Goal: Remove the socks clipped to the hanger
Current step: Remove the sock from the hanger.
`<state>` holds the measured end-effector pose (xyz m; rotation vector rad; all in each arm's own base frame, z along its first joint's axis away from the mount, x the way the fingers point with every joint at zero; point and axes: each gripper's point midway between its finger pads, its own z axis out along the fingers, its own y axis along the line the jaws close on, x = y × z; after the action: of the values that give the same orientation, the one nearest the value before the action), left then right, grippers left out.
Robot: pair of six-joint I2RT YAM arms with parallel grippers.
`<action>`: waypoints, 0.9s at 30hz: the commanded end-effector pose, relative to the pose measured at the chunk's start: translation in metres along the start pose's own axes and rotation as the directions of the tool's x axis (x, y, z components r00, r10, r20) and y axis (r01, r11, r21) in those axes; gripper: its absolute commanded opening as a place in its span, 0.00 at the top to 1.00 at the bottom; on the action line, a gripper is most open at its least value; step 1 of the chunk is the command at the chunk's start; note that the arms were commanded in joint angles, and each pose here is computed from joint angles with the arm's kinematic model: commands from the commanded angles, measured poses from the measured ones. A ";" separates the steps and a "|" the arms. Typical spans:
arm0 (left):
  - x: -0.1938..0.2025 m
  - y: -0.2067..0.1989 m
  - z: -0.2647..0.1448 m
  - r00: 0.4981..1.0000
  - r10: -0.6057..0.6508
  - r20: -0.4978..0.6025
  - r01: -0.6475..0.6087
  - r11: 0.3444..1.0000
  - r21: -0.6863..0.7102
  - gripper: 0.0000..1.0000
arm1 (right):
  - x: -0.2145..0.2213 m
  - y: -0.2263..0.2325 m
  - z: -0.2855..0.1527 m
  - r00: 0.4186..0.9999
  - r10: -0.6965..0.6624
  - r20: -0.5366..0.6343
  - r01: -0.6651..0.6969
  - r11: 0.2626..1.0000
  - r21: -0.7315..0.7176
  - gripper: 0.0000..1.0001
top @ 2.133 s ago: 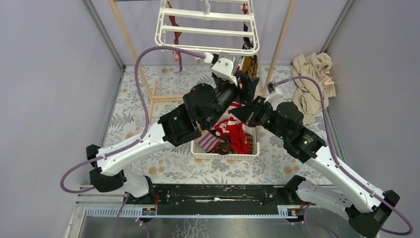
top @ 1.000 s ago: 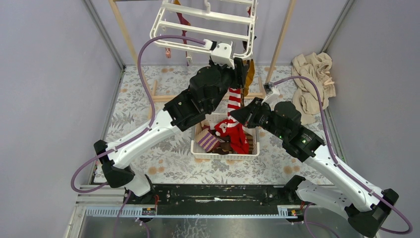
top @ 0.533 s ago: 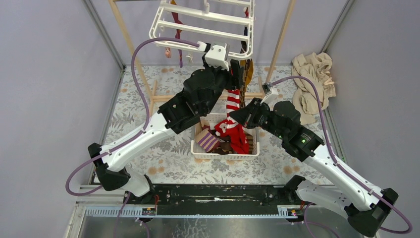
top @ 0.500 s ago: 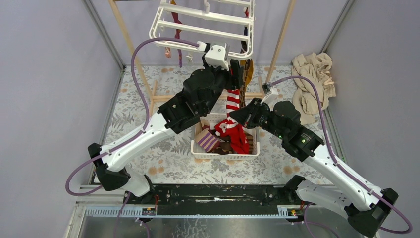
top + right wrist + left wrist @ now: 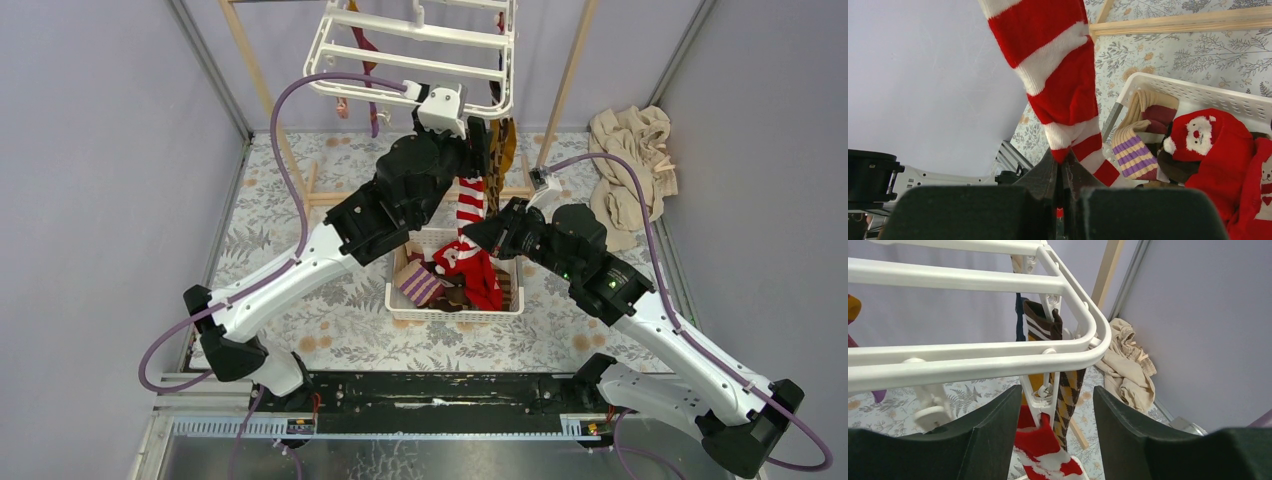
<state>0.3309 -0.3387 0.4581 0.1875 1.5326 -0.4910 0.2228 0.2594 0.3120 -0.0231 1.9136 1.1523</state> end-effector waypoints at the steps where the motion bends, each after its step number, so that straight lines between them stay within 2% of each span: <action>1: -0.017 -0.001 0.008 0.998 -0.014 0.058 0.015 1.000 -0.007 0.38 | -0.019 0.020 -0.005 0.999 -0.015 0.049 0.018 0.998 -0.067 1.00; 11: -0.018 0.009 0.008 0.994 -0.029 0.104 0.035 0.998 -0.056 0.45 | -0.018 0.021 -0.005 0.999 -0.017 0.045 0.020 0.997 -0.069 1.00; 27: -0.026 0.022 0.004 0.986 -0.048 0.161 0.067 0.991 -0.113 0.64 | -0.013 0.018 -0.006 0.999 -0.019 0.031 0.021 0.998 -0.065 1.00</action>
<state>0.3455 -0.3356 0.4522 0.0956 1.4849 -0.4454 0.2226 0.2594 0.3121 -0.0241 1.9135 1.1534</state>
